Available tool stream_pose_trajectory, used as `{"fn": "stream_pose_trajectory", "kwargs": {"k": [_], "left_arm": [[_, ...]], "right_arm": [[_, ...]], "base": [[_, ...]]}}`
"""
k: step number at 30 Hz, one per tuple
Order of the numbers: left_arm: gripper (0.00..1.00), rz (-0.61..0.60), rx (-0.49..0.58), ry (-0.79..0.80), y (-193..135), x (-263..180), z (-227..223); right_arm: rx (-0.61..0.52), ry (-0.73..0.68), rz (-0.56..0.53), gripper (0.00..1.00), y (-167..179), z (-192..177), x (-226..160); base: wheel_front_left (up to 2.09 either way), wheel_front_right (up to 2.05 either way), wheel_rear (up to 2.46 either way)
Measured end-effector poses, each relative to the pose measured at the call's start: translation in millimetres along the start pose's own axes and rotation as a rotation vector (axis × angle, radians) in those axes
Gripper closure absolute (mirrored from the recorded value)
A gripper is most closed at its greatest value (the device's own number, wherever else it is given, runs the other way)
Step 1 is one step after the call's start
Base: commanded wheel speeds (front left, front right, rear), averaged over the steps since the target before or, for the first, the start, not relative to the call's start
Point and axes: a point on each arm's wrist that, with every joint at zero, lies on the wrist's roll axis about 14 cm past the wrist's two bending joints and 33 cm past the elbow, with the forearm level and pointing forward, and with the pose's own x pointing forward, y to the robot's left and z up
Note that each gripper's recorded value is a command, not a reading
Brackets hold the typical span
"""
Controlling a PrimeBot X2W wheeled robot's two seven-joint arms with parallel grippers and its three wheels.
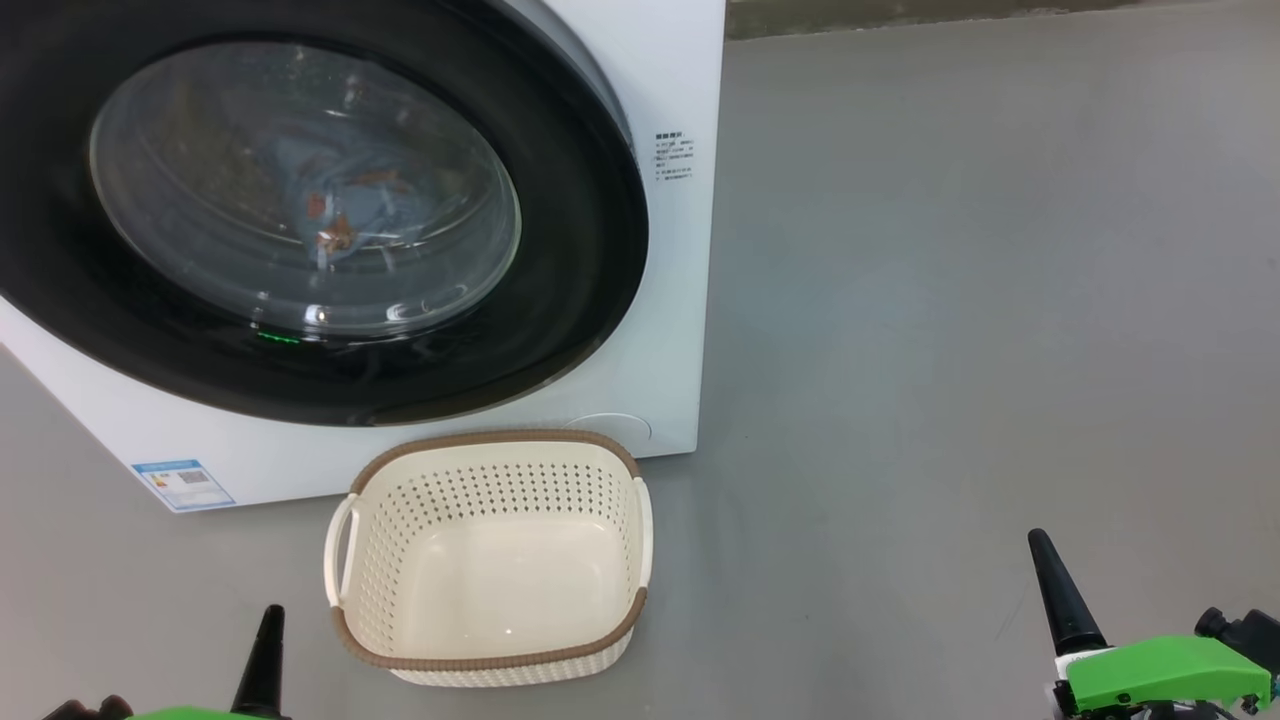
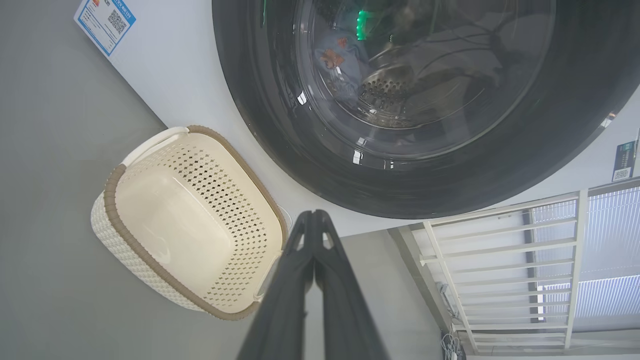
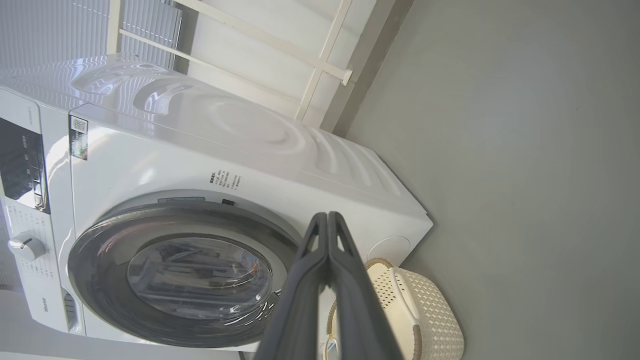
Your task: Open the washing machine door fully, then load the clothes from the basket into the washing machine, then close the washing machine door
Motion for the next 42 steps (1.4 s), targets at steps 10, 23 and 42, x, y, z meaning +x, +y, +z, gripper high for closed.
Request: {"fn": "stream_pose_trajectory", "kwargs": {"k": [10,23,42], "left_arm": [[1.0,-0.01,-0.105,0.001,-3,-1,2],[1.0,-0.041,-0.237,0.006,-12,0,6],[1.0,-0.097,-0.419,0.015,-27,1,11]], "right_arm": [[0.095,0.004,0.01,1.0,4,0,0],[0.232,0.007,0.031,1.0,11,0,1],[0.402,0.014,0.067,1.0,20,3,1]], "base": [[0.0,0.0,0.0],[0.0,0.0,0.0],[0.0,0.0,0.0]]}}
